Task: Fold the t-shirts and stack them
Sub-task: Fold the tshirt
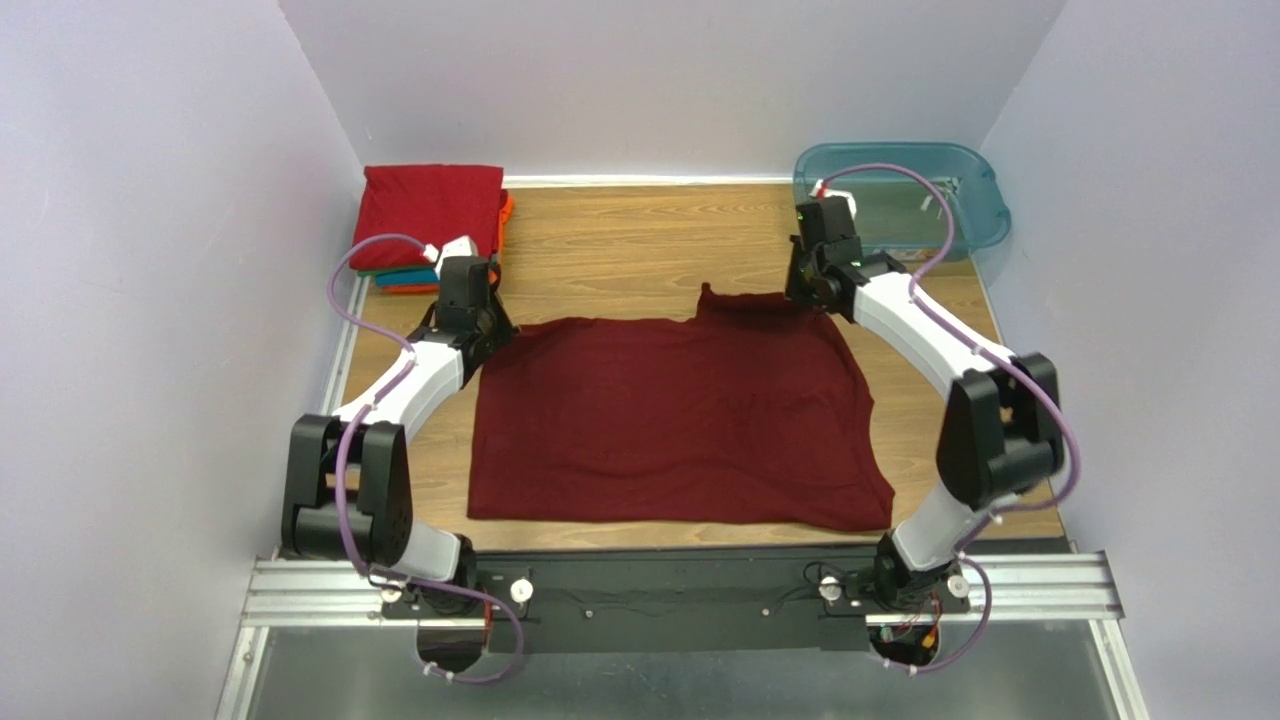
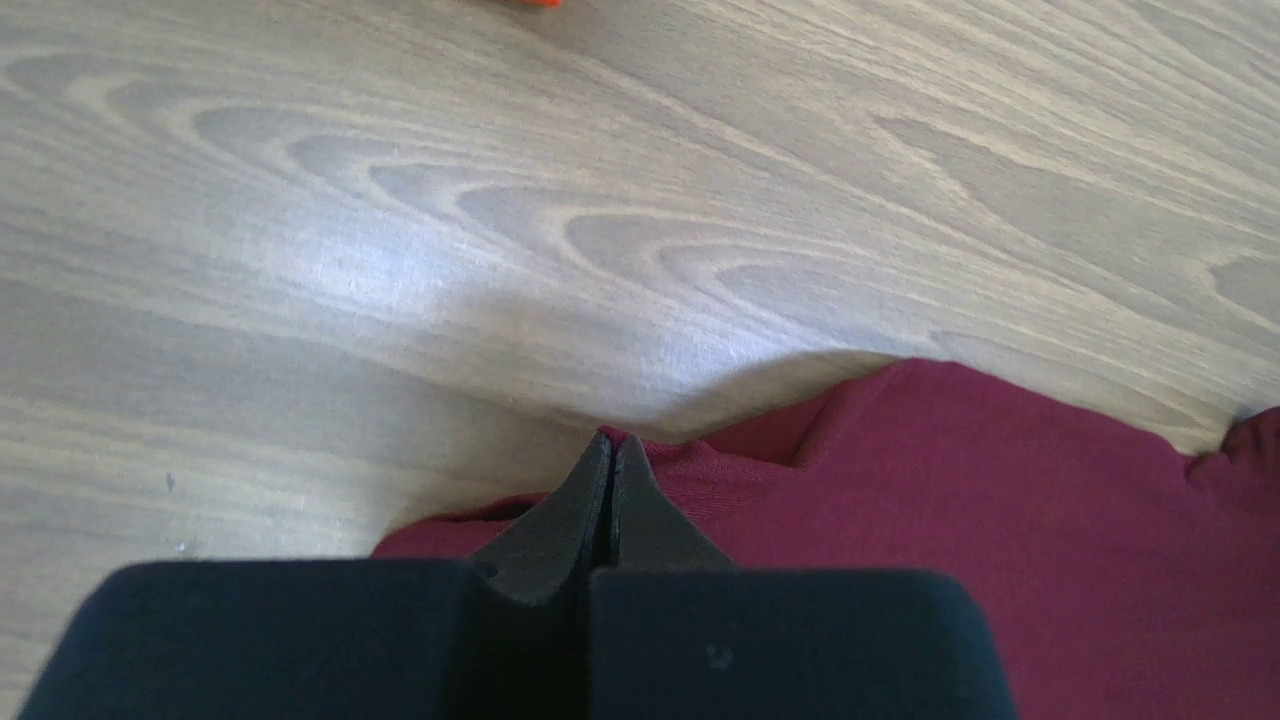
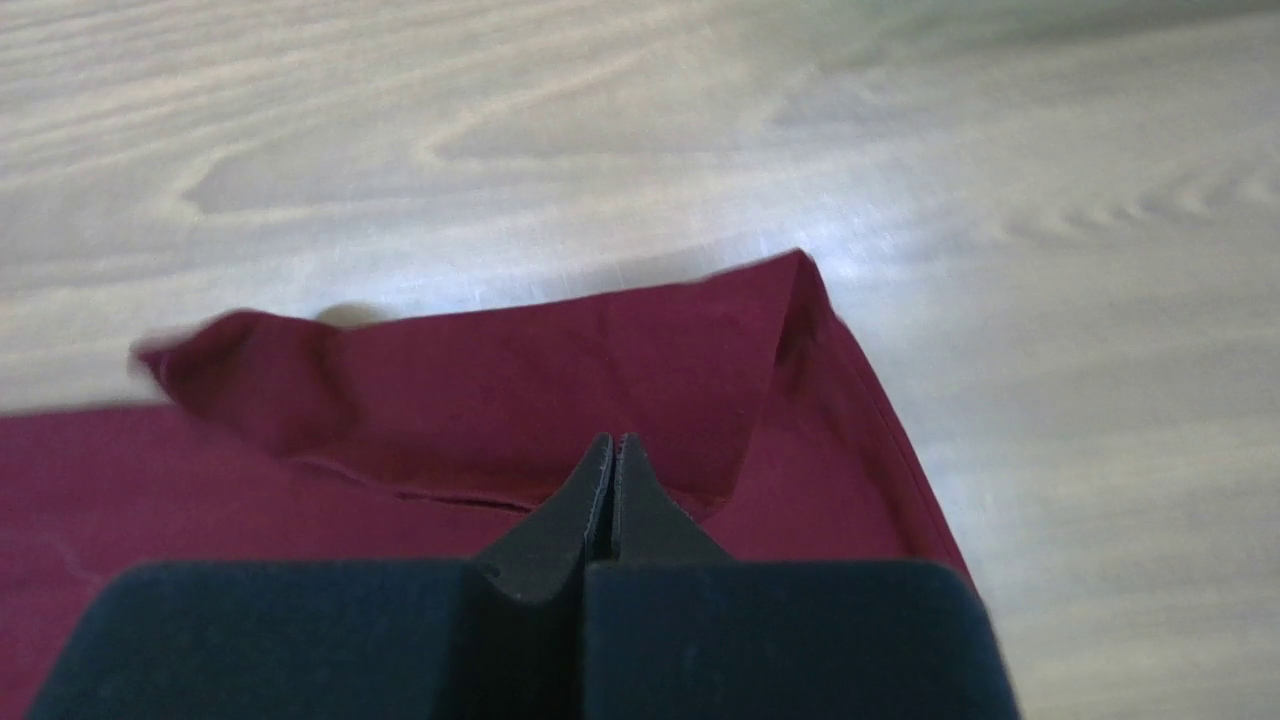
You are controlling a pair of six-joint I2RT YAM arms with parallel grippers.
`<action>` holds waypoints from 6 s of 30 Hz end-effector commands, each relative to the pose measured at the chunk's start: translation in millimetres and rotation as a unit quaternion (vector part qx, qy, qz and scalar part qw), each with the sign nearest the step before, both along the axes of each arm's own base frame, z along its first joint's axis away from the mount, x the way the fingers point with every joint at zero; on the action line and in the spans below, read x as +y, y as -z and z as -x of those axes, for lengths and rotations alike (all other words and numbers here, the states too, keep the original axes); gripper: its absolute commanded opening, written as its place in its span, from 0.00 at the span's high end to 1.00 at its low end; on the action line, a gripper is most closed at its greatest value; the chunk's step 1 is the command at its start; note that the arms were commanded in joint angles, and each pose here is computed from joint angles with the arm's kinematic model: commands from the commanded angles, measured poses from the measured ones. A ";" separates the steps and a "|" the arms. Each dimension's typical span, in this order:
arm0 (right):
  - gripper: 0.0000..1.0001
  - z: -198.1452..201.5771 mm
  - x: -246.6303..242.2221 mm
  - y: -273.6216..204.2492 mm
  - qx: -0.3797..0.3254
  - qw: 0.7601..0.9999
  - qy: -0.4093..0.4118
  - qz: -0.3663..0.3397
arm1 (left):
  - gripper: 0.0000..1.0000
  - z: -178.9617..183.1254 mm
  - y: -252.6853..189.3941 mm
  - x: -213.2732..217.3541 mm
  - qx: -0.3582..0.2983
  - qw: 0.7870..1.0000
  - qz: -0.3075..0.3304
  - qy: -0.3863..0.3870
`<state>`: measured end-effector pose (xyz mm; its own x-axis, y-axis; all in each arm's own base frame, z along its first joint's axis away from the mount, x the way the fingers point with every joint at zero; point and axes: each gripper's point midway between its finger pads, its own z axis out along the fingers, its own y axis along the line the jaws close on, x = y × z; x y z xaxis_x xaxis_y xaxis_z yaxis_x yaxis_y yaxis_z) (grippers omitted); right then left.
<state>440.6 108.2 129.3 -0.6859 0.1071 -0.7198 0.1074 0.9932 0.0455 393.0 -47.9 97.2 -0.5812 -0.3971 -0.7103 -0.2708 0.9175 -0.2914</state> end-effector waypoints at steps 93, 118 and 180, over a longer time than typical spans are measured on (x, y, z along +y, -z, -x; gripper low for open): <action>0.00 255.4 147.2 33.1 0.175 0.935 -0.299 -0.076 | 0.02 92.3 9.2 6.0 -0.005 0.990 0.095 -0.104; 0.50 251.1 91.7 105.7 0.235 0.946 -0.213 0.070 | 0.02 100.2 17.7 14.8 -0.001 0.990 0.076 -0.117; 0.00 220.3 128.2 4.6 0.127 0.975 -0.169 -0.064 | 0.02 84.0 -11.7 -28.3 -0.053 0.992 0.110 -0.011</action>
<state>200.1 257.7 95.9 -0.8906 -0.2288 -0.3931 -0.3311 0.9186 0.2157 298.7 -45.8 82.3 -0.4900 -0.6068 -0.6258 -0.4104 0.7940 -0.4486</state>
